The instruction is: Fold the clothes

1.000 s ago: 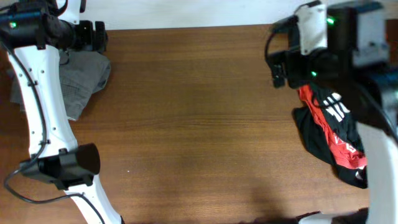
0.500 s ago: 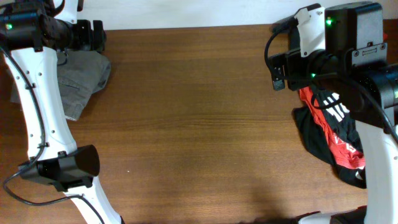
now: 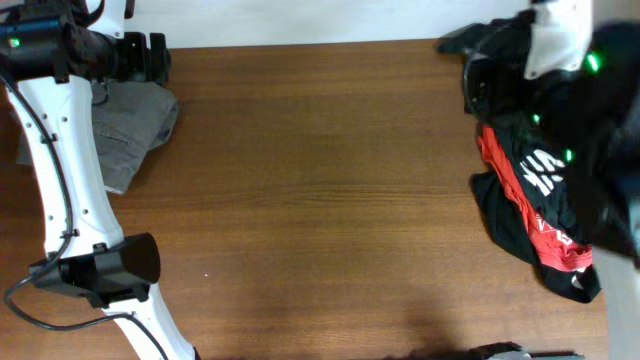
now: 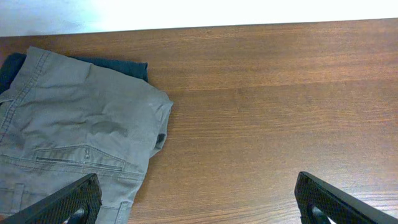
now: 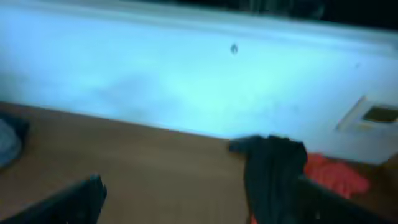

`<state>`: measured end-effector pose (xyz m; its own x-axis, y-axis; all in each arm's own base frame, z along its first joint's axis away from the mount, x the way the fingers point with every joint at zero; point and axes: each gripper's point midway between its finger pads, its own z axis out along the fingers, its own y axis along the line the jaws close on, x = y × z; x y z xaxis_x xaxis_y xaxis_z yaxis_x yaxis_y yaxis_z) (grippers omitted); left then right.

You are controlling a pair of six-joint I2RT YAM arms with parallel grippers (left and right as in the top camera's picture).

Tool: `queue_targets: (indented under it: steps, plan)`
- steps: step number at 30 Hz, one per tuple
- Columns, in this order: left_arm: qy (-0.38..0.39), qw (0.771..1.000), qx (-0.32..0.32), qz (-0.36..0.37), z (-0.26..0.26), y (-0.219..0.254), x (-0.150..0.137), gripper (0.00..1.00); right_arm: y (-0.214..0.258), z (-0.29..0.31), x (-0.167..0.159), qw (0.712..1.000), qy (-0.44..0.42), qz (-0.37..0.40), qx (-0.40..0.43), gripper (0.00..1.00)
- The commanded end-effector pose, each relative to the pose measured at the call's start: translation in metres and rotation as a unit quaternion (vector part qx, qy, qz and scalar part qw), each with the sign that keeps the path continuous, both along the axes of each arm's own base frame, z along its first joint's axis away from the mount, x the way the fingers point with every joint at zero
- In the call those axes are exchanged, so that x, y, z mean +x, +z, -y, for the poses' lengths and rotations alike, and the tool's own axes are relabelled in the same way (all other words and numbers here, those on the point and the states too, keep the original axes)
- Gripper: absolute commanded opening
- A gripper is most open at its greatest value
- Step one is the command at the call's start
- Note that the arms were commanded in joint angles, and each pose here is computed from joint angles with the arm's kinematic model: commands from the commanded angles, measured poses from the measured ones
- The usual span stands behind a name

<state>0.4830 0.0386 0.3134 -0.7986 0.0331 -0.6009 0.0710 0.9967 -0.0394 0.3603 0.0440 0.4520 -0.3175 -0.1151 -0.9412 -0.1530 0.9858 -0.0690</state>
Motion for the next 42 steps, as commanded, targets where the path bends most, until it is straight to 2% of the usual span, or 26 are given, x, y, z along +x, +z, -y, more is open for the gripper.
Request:
queue_targets:
  steps: [1, 5, 12, 20, 25, 36, 42]
  plan:
    - [-0.006, 1.000, 0.005, 0.009, -0.001, 0.008, -0.004, 0.99, -0.023, 0.001, -0.014, 0.998, 0.015, 0.056, 0.017, 0.99]
    - [-0.006, 1.000, 0.005, 0.009, -0.001, 0.008, -0.004, 0.99, -0.065, 0.011, -0.036, 0.995, -0.005, 0.104, 0.001, 0.99]
    - [-0.006, 1.000, 0.005, 0.009, -0.001, 0.008, -0.004, 0.99, -0.154, 0.034, -0.080, 0.994, -0.036, 0.106, 0.003, 0.99]
    - [-0.006, 1.000, 0.005, 0.009, -0.001, 0.008, -0.004, 0.99, -0.225, 0.041, -0.106, 0.992, -0.055, 0.112, 0.028, 0.99]
    - [-0.006, 1.000, 0.004, 0.009, -0.001, 0.008, -0.004, 0.99, -0.248, 0.041, -0.107, 0.989, -0.056, 0.134, 0.039, 0.99]
    - [-0.006, 1.000, 0.004, 0.009, -0.001, 0.008, -0.004, 0.99, -0.292, 0.043, -0.111, 0.989, -0.062, 0.130, 0.044, 0.99]
    - [-0.006, 1.000, 0.004, 0.009, -0.001, 0.008, -0.004, 0.99, -0.296, 0.050, -0.114, 0.988, -0.082, 0.127, 0.040, 0.99]
